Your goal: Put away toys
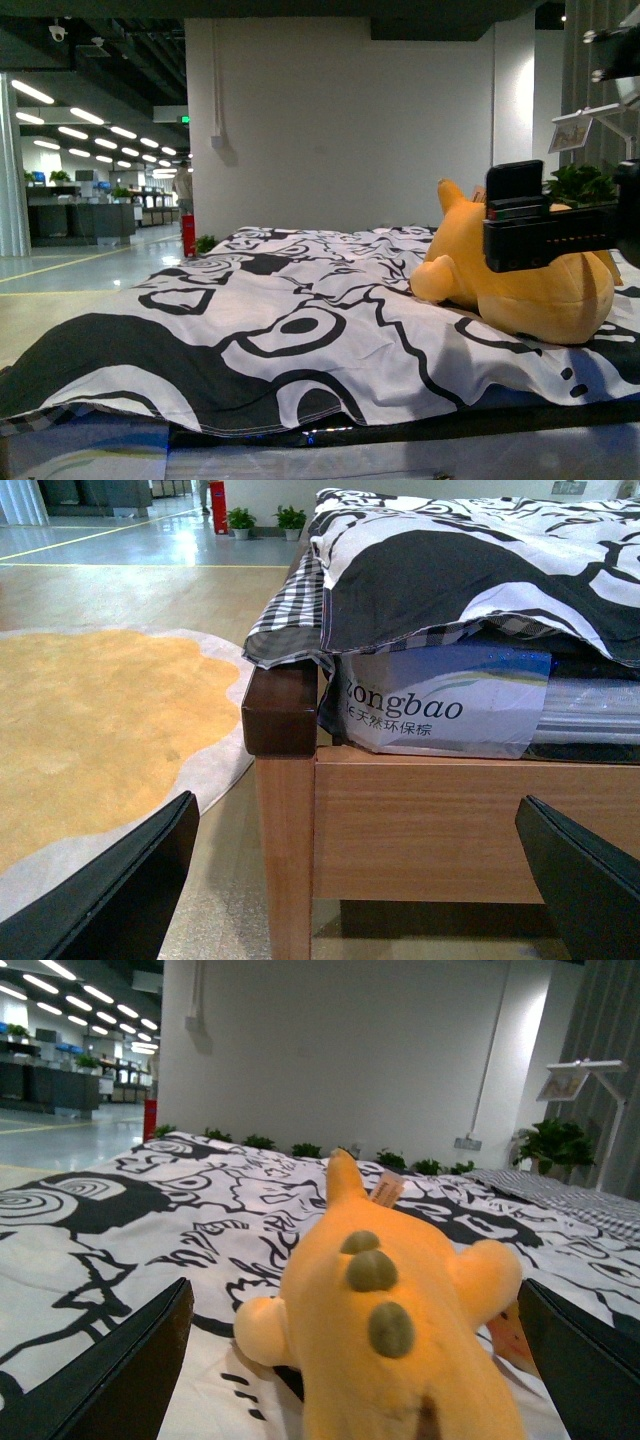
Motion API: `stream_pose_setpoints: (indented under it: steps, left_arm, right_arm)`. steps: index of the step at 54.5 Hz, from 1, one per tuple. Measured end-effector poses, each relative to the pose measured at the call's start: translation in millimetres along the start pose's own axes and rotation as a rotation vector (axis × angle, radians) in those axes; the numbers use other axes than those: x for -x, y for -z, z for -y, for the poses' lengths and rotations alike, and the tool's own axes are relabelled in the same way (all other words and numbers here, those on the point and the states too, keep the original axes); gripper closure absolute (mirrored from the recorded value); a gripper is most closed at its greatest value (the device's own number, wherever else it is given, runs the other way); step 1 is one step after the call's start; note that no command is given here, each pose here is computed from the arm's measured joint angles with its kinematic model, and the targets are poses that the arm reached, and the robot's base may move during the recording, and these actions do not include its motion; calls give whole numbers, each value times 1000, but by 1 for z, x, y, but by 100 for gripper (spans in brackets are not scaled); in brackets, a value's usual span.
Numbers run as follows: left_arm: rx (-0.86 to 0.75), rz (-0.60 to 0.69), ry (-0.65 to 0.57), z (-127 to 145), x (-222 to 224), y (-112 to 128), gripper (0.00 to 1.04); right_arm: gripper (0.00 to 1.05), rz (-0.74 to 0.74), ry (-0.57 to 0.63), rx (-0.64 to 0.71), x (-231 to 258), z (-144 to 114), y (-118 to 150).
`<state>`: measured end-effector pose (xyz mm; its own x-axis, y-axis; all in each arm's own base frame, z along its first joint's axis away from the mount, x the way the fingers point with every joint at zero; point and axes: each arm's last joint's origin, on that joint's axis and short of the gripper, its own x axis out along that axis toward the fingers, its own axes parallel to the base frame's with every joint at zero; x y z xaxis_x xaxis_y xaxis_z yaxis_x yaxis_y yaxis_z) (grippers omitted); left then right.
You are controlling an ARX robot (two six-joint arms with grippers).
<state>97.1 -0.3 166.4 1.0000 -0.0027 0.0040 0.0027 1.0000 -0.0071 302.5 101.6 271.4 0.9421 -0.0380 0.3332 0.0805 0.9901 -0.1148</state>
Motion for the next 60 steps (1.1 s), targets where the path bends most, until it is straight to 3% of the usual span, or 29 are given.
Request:
stream_pose_setpoints:
  steps: [27,49,60]
  left_arm:
    - [0,0,0,0,0,0,6]
    - [0,0,0,0,0,0,6]
    - [0,0,0,0,0,0,6]
  right_arm:
    - [7,68,16,157,-47,-45,3]
    - [7,-32,106,233,-82,-14,18]
    - [7,-108,84,240,-79,-4,35]
